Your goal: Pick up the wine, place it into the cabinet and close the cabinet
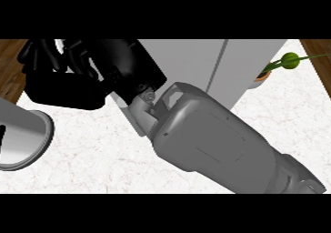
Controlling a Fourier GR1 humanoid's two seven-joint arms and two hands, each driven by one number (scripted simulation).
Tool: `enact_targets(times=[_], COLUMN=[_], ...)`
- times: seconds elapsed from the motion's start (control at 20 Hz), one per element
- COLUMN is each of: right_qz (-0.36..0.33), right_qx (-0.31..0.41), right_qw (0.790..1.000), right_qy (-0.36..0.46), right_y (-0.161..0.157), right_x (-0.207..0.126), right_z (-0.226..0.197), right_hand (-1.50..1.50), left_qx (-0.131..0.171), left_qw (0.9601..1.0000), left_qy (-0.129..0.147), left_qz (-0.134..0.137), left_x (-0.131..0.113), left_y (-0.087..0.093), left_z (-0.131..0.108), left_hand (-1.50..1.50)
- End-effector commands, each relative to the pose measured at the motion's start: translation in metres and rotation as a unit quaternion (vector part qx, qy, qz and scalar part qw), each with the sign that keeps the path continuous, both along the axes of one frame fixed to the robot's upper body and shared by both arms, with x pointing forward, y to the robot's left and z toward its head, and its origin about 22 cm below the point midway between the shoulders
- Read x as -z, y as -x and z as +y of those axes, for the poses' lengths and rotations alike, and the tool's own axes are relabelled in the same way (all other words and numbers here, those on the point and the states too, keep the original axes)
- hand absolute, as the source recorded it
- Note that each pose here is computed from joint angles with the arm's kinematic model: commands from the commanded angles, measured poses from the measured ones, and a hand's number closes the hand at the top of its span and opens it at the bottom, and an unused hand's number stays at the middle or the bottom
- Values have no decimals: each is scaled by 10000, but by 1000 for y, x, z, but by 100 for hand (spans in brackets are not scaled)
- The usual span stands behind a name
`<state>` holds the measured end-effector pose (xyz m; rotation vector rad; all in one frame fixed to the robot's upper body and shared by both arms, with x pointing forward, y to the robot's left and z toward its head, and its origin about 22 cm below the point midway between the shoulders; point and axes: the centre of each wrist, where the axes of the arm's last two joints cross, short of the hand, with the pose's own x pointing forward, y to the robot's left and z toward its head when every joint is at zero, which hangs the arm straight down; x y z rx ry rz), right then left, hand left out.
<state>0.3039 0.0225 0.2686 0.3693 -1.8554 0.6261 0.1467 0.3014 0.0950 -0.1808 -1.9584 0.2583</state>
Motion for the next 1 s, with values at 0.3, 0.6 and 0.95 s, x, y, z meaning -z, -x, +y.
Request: enact_targets(times=[0.3, 0.6, 0.95], right_qz=[50, -139, -323], right_qx=[351, 648, 597], right_qw=[9994, 9975, 9966], right_qy=[28, 259, 470], right_y=[-63, -90, -91], right_x=[16, 31, 38], right_z=[-18, -59, -46], right_hand=[150, 150, 150], left_qx=[-2, 188, 107], left_qw=[10000, 9998, 9999], left_qy=[-81, -63, -17], left_qz=[51, 68, -19], left_x=[13, -10, -2], left_y=[2, 1, -18], left_z=[0, -3, -8], left_hand=[-150, -150, -150])
